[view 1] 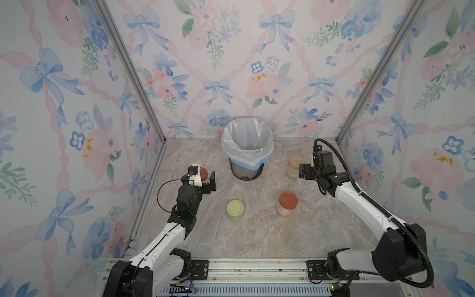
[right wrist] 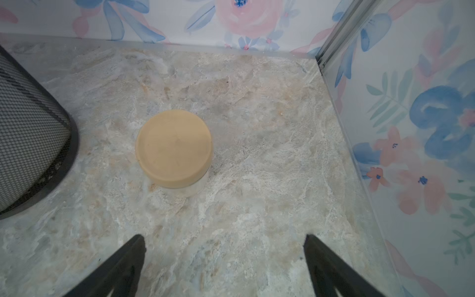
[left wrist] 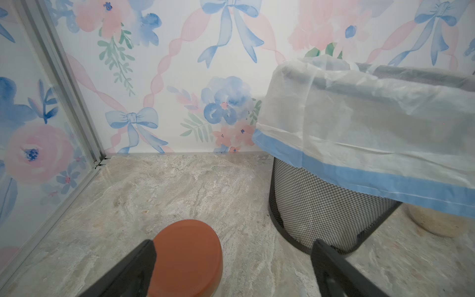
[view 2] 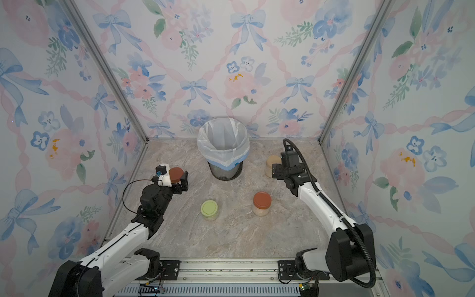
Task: Empty moldy rice from jars
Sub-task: Pick up the jar from the center of the board.
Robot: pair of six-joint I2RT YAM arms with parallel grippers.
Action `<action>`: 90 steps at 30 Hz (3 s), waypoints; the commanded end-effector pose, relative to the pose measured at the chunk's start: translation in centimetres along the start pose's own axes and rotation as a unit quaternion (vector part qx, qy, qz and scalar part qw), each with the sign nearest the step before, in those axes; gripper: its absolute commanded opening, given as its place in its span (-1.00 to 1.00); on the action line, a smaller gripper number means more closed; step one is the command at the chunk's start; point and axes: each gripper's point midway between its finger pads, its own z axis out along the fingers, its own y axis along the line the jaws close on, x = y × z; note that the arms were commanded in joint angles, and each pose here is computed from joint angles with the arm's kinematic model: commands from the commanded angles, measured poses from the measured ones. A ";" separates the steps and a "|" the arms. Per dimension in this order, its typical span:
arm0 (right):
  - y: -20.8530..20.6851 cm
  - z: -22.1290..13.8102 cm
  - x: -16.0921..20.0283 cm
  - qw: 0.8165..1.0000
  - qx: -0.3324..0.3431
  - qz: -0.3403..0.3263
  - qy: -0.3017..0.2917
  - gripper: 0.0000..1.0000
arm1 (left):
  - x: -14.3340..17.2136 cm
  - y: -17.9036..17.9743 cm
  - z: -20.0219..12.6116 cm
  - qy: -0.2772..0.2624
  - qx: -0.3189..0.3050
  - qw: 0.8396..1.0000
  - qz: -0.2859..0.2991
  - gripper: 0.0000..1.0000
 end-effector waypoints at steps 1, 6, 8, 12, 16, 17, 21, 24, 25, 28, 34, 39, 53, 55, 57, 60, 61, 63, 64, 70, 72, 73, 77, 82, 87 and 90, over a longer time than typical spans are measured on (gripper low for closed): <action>0.3 -2.6 2.1 0.998 -0.001 -0.015 0.055 0.95 | 0.0 -1.0 -0.5 0.032 0.012 0.999 -0.011 0.96; 1.6 -5.1 3.4 0.994 -0.024 -0.016 0.105 0.95 | -0.9 -3.9 -1.6 0.053 0.057 0.997 -0.008 0.96; 2.3 -6.2 4.0 0.991 -0.040 -0.018 0.122 0.95 | -1.0 -5.2 -2.1 0.061 0.081 0.995 -0.006 0.96; 3.4 -8.4 4.7 0.988 -0.068 -0.013 0.140 0.95 | -0.9 -7.5 -3.2 0.086 0.115 0.990 0.001 0.96; 4.4 -10.1 5.1 0.983 -0.096 0.004 0.154 0.95 | -0.3 -10.1 -4.5 0.110 0.152 0.982 0.010 0.96; 4.6 -10.4 5.2 0.982 -0.098 0.010 0.159 0.95 | -0.2 -10.8 -4.9 0.115 0.163 0.980 0.013 0.96; 5.1 -11.2 5.5 0.977 -0.098 0.023 0.188 0.95 | 0.3 -13.1 -6.1 0.135 0.195 0.971 0.016 0.96; 5.7 -11.4 5.7 0.972 -0.090 0.022 0.215 0.95 | 0.9 -14.9 -7.1 0.153 0.219 0.963 0.021 0.96; 5.8 -11.3 5.8 0.970 -0.085 0.023 0.225 0.95 | 1.2 -15.6 -7.5 0.160 0.227 0.960 0.026 0.96; 6.9 -11.2 6.1 0.966 -0.082 0.016 0.245 0.95 | 2.3 -17.3 -8.4 0.185 0.248 0.950 0.043 0.96; 7.8 -10.3 7.0 0.961 -0.047 -0.001 0.273 0.95 | 1.5 -19.6 -9.0 0.194 0.274 0.939 0.066 0.96; 9.2 -9.0 8.1 0.956 -0.053 -0.001 0.290 0.95 | 1.1 -19.9 -8.7 0.192 0.275 0.938 0.090 0.96; 11.8 -5.2 11.4 0.944 -0.065 0.000 0.324 0.95 | 2.4 -20.1 -7.6 0.209 0.264 0.930 0.145 0.96; 12.1 -4.8 11.8 0.943 -0.065 -0.003 0.326 0.95 | 2.6 -19.9 -7.4 0.211 0.258 0.931 0.150 0.96; 12.3 -4.4 12.0 0.943 -0.066 -0.001 0.327 0.95 | 2.7 -19.8 -7.1 0.214 0.251 0.932 0.152 0.96; 12.7 -3.4 12.8 0.940 -0.059 -0.004 0.337 0.95 | 2.8 -19.6 -6.8 0.215 0.241 0.934 0.154 0.96; 12.8 -3.2 13.0 0.939 -0.058 -0.005 0.339 0.95 | 2.7 -19.4 -6.6 0.215 0.231 0.937 0.154 0.96; 12.9 -2.7 13.4 0.938 -0.054 -0.005 0.342 0.95 | 2.5 -18.8 -5.9 0.213 0.203 0.944 0.151 0.96; 13.0 -2.5 13.6 0.938 -0.054 -0.005 0.343 0.95 | 2.3 -18.5 -5.6 0.212 0.188 0.947 0.151 0.96; 13.2 -1.5 14.9 0.934 -0.047 -0.007 0.354 0.95 | 1.3 -17.5 -4.1 0.209 0.134 0.956 0.156 0.96; 13.0 -1.3 15.3 0.934 -0.043 -0.006 0.355 0.95 | 1.0 -17.6 -4.0 0.207 0.132 0.957 0.154 0.96; 13.0 -1.3 15.4 0.934 -0.044 -0.006 0.355 0.95 | 0.9 -17.6 -4.0 0.207 0.132 0.957 0.152 0.96; 12.9 -1.2 15.9 0.934 -0.038 0.007 0.355 0.95 | 0.8 -17.6 -4.1 0.205 0.136 0.957 0.155 0.96; 13.0 -0.8 16.4 0.934 -0.038 0.013 0.354 0.95 | 0.9 -17.8 -4.7 0.207 0.157 0.952 0.158 0.96; 13.2 -0.5 16.4 0.937 -0.038 0.017 0.348 0.91 | 1.1 -18.3 -4.9 0.214 0.179 0.948 0.151 0.96; 13.2 -0.4 16.5 0.937 -0.037 0.019 0.347 0.44 | 1.1 -18.7 -4.8 0.221 0.195 0.945 0.142 0.96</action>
